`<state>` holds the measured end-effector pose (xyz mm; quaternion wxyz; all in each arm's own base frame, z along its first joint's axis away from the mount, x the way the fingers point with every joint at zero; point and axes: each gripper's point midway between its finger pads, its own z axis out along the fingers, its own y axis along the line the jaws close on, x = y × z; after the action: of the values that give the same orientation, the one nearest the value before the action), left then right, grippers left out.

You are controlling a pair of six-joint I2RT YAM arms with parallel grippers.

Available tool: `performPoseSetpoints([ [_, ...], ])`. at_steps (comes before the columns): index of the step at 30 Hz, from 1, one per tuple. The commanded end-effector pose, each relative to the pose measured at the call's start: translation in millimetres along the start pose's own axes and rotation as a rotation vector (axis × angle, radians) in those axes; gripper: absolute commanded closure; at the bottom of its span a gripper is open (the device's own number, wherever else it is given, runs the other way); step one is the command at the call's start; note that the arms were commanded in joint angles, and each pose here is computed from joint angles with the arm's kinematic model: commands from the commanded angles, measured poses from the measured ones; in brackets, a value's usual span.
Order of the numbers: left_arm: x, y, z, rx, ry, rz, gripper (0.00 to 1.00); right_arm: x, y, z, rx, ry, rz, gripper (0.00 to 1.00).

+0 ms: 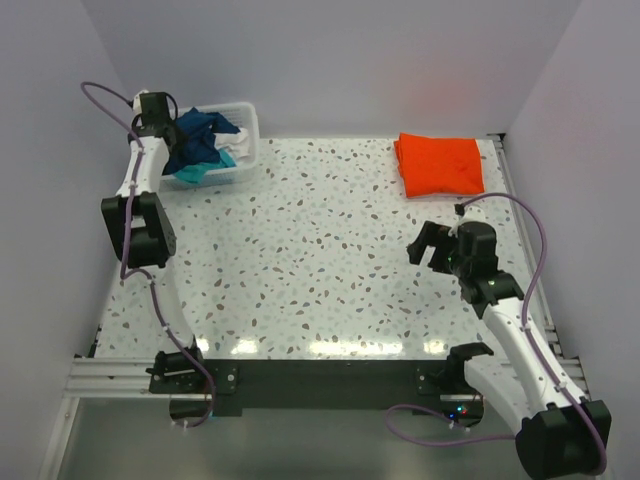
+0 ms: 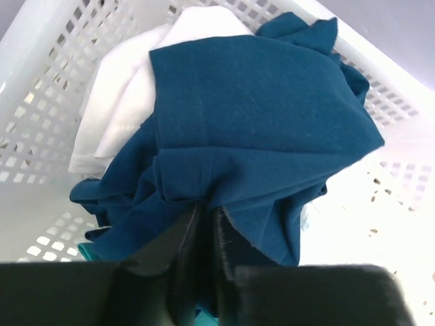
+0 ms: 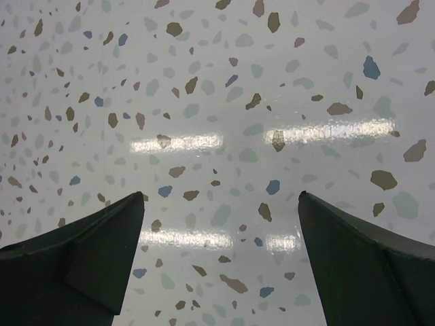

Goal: Fold and stack the t-shirts
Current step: Grab the tshirt from the pile, then move the tshirt to the center of the board

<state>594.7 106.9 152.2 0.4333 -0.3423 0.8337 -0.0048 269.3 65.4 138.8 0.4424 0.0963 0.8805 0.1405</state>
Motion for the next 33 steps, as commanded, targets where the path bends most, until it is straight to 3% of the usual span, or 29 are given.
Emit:
performPoseSetpoints([
  [1,-34.7,-18.3,-15.9,0.087,-0.081,0.013,0.86,-23.2,2.8,-0.6,0.006,-0.065,-0.017,0.01],
  [2,-37.1,-18.1,-18.1,0.084,-0.088,0.01,1.0,-23.2,2.7,-0.5,0.007,-0.062,-0.019,0.01],
  [6,-47.0,-19.7,-33.6,0.093,-0.115,0.013,1.0,-22.3,2.2,0.4,0.012,-0.051,-0.02,0.01],
  [12,-95.7,-45.0,-96.1,0.214,-0.247,-0.005,1.0,-25.2,1.2,-2.6,0.019,-0.071,-0.019,0.01],
  [15,-128.3,-72.1,-154.4,0.364,-0.34,-0.021,1.0,-25.2,1.6,-3.6,0.014,-0.08,-0.016,0.01],
  [22,-156.6,-121.2,-281.8,0.626,-0.504,-0.014,1.0,-26.9,4.2,-5.2,0.002,-0.084,-0.015,0.01],
  [29,-126.1,-180.9,-432.6,0.914,-0.613,0.085,1.0,-29.3,4.9,-8.9,-0.005,-0.107,-0.007,0.01],
  [32,-101.5,-193.4,-485.6,1.103,-0.564,0.095,1.0,-29.0,9.3,-11.8,-0.031,-0.113,-0.011,0.01],
  [33,-87.3,-199.6,-523.8,1.251,-0.536,0.1,1.0,-28.2,8.7,-11.8,-0.032,-0.116,-0.007,0.01],
])
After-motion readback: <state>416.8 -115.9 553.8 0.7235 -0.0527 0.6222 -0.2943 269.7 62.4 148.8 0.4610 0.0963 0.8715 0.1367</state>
